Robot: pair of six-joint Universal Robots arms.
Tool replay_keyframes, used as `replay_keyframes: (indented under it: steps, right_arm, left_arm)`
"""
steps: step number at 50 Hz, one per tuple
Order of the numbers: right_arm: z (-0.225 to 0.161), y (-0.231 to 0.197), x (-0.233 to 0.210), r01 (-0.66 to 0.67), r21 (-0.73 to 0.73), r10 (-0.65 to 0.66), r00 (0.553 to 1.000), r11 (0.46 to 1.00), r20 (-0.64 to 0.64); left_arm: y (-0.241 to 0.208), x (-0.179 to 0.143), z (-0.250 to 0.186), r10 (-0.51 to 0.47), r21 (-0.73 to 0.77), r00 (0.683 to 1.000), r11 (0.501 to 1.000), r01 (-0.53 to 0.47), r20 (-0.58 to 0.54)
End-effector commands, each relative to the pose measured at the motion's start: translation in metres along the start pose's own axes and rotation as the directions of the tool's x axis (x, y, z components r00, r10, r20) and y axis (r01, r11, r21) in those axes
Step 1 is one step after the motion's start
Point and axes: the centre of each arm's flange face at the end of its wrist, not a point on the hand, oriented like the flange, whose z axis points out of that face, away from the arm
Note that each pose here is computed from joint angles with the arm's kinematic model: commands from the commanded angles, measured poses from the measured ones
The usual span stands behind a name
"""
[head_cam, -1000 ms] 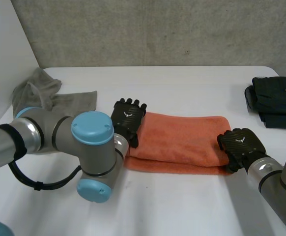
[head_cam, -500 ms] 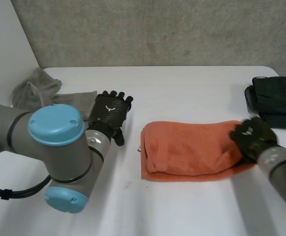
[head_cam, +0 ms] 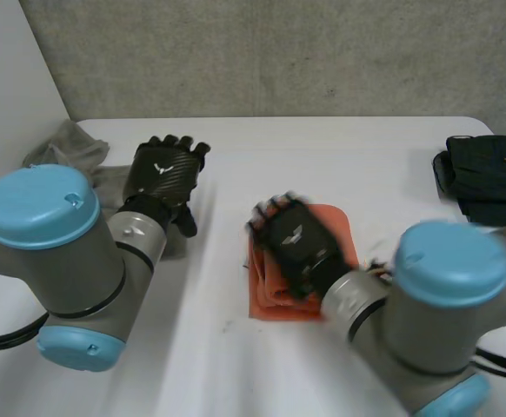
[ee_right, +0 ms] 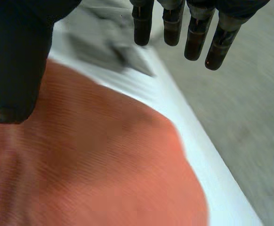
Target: Fold the laundry.
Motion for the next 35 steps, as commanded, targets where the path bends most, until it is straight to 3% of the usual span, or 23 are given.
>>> replay_keyframes:
  steps: [1,5,11,16,20,29,35]
  right_arm:
    - [-0.011,0.015,0.080,-0.415,-0.041,0.393,0.886,0.909,-0.247]
    - [-0.014,0.020,0.087,-0.535,-0.093,0.502,0.831,0.840,-0.240]
    - [0.000,0.042,0.080,-0.567,-0.172,0.530,0.819,0.805,-0.220]
    - [0.014,0.059,0.073,-0.573,-0.220,0.534,0.818,0.789,-0.215]
    - [0.019,0.071,0.065,-0.546,-0.269,0.510,0.838,0.794,-0.196]
    - [0.021,0.082,0.057,-0.316,-0.345,0.291,0.949,0.884,-0.125]
    - [0.019,0.076,0.065,-0.270,-0.328,0.234,0.961,0.905,-0.144]
  left_arm:
    - [-0.022,0.042,-0.004,-0.112,0.069,0.982,0.990,0.124,-0.154]
    - [-0.019,0.070,-0.004,-0.146,0.059,0.955,0.984,0.166,-0.260]
    - [0.004,0.098,0.004,-0.149,-0.017,0.937,0.988,0.151,-0.317]
    - [0.044,0.108,0.011,-0.136,-0.194,0.940,0.978,0.077,-0.314]
    - [0.059,0.105,0.008,-0.113,-0.277,0.950,0.960,0.030,-0.290]
    - [0.069,0.093,0.000,0.002,-0.318,0.960,0.943,-0.096,-0.282]
    - [0.041,0.091,-0.003,0.009,-0.254,0.956,0.963,-0.087,-0.293]
